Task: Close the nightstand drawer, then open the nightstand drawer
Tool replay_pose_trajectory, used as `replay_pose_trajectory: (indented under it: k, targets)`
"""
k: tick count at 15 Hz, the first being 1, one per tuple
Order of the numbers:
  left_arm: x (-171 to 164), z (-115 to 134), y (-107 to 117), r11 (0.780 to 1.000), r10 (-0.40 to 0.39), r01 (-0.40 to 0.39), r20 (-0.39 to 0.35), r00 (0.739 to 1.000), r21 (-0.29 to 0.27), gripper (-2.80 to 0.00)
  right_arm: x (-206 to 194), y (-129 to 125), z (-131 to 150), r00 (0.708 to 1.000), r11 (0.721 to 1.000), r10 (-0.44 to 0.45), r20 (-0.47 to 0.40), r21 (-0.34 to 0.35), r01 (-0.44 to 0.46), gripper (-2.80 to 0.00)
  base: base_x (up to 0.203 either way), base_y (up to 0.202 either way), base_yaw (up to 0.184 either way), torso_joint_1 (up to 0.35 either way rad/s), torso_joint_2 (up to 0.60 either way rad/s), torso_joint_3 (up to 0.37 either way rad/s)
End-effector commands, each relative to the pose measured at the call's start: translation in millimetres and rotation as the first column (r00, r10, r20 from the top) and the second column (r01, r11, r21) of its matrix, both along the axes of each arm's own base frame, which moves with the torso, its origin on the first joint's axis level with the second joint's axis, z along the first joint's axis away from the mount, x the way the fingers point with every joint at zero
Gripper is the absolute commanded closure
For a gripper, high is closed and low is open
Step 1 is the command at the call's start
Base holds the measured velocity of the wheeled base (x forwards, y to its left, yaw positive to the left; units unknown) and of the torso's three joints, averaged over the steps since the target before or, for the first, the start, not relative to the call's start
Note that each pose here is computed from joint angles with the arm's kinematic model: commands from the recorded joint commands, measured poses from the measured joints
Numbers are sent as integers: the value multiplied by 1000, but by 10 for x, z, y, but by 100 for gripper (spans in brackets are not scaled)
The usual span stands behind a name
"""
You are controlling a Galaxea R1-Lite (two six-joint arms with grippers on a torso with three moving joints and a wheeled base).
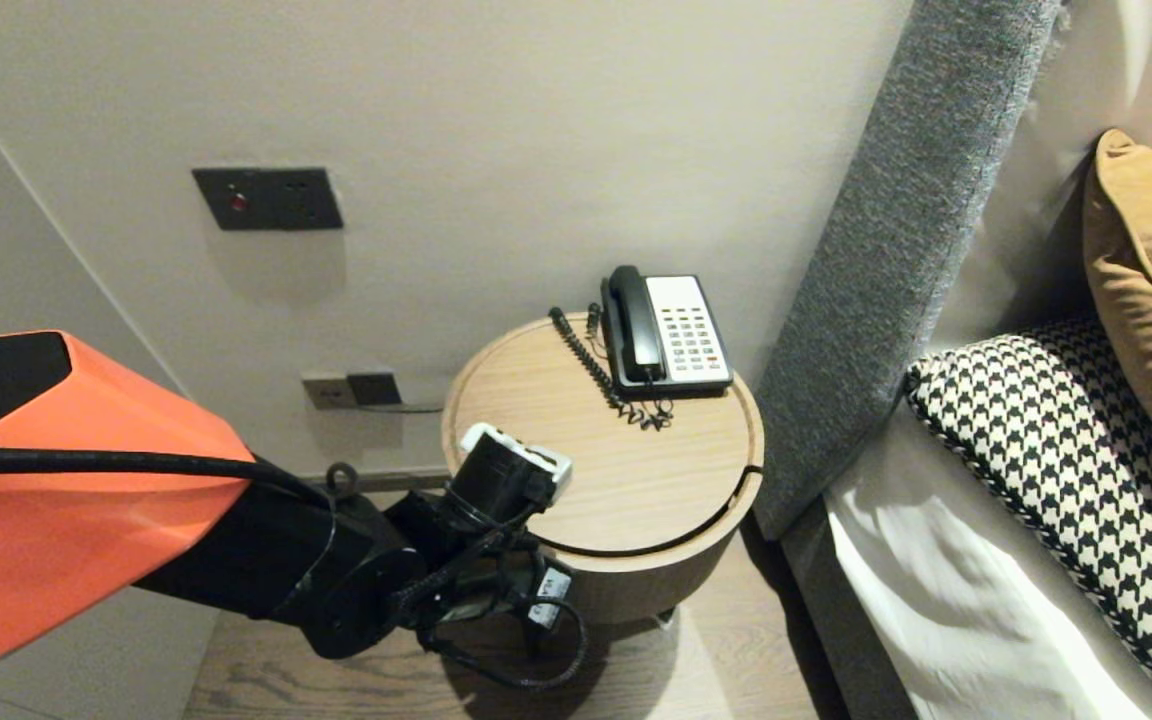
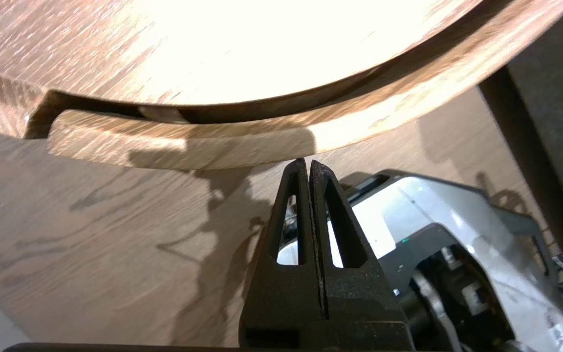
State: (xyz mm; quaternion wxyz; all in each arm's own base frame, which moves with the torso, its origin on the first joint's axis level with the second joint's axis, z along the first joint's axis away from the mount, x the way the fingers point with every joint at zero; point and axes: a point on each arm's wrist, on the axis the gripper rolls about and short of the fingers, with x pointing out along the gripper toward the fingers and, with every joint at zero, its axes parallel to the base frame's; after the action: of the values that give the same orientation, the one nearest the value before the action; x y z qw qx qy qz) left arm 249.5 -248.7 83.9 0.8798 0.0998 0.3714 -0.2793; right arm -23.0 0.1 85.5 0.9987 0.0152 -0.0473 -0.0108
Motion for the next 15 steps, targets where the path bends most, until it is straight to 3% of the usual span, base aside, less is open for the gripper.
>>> replay_pose_trajectory:
  k: [1,6,10,13,15]
  targets:
    - [13,9,7,1000,7,-7,11,1000,-13,0,31,0,-111,999,1000,0,-39,1,0,0,0,0,0,0,0,0]
    - [-2,122,22,997,27,-24,41,999,-69,0,33,0,-110,999,1000,0,-41,1,0,0,0,0,0,0,0,0]
    - [-226,606,245,986,35,-16,115,993,-164,0,33,0,-110,999,1000,0,-41,1,0,0,0,0,0,0,0,0]
    - [-326,1023,749,967,146,-102,182,972,-232,0,32,0,-111,999,1000,0,-39,1,0,0,0,0,0,0,0,0]
    - [-431,1308,1245,940,272,-206,235,933,-271,0,32,0,-111,999,1000,0,-40,1,0,0,0,0,0,0,0,0]
